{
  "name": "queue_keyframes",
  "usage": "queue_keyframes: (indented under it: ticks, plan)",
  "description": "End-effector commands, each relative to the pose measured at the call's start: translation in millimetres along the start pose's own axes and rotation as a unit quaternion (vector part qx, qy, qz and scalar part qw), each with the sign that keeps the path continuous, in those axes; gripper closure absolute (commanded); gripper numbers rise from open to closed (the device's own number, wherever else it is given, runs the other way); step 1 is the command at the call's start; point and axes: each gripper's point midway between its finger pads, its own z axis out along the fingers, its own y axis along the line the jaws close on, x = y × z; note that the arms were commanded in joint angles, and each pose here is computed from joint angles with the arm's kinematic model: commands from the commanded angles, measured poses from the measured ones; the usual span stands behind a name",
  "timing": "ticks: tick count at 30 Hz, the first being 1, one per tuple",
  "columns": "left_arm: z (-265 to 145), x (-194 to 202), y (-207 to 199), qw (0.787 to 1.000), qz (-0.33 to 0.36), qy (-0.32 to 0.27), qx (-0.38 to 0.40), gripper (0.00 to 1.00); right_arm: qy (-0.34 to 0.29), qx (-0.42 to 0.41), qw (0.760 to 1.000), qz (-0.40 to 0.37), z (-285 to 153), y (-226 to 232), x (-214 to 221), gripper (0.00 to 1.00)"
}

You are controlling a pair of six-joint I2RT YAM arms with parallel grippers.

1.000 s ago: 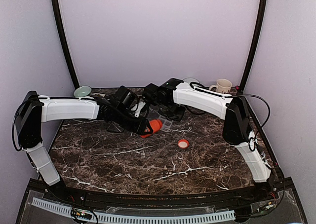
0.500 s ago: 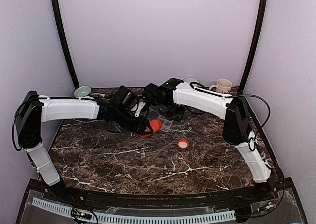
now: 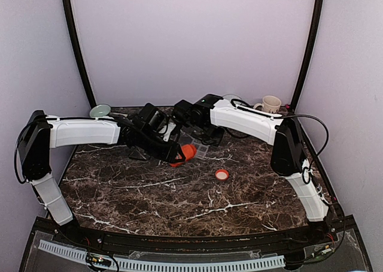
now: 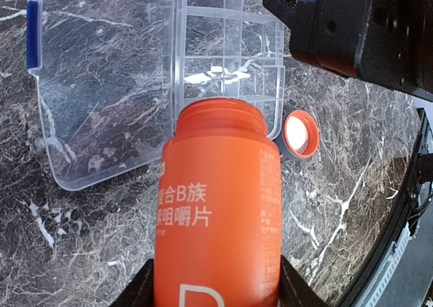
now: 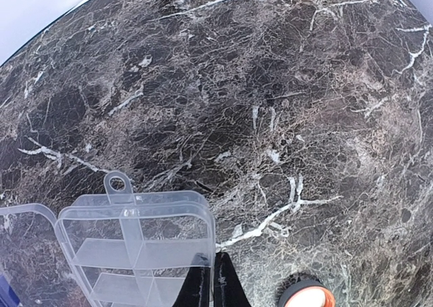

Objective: Sort the pills into containers
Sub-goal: Pour the pill into the compartment of the pill container.

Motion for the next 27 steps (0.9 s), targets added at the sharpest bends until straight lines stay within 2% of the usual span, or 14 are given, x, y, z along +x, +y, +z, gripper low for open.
queue_keyframes:
  ticks: [1,5,20,27]
  plan:
    - [-13,1,-1,1.0,-0.001,0.004,-0.01,1.0,-0.027,-0.032,0.999,0.012,-32,4,-21,1.0]
    - [-18,-5,-6,1.0,0.001,-0.003,-0.005,1.0,-0.027,-0.03,0.999,0.01,-30,2,-20,1.0]
    - [-21,-8,-6,0.999,0.001,0.035,-0.025,1.0,-0.031,-0.027,0.999,0.006,-28,2,-15,1.0]
    - [-19,-14,-8,0.999,-0.002,0.029,-0.019,1.0,-0.029,-0.034,0.999,0.004,-30,4,-14,1.0]
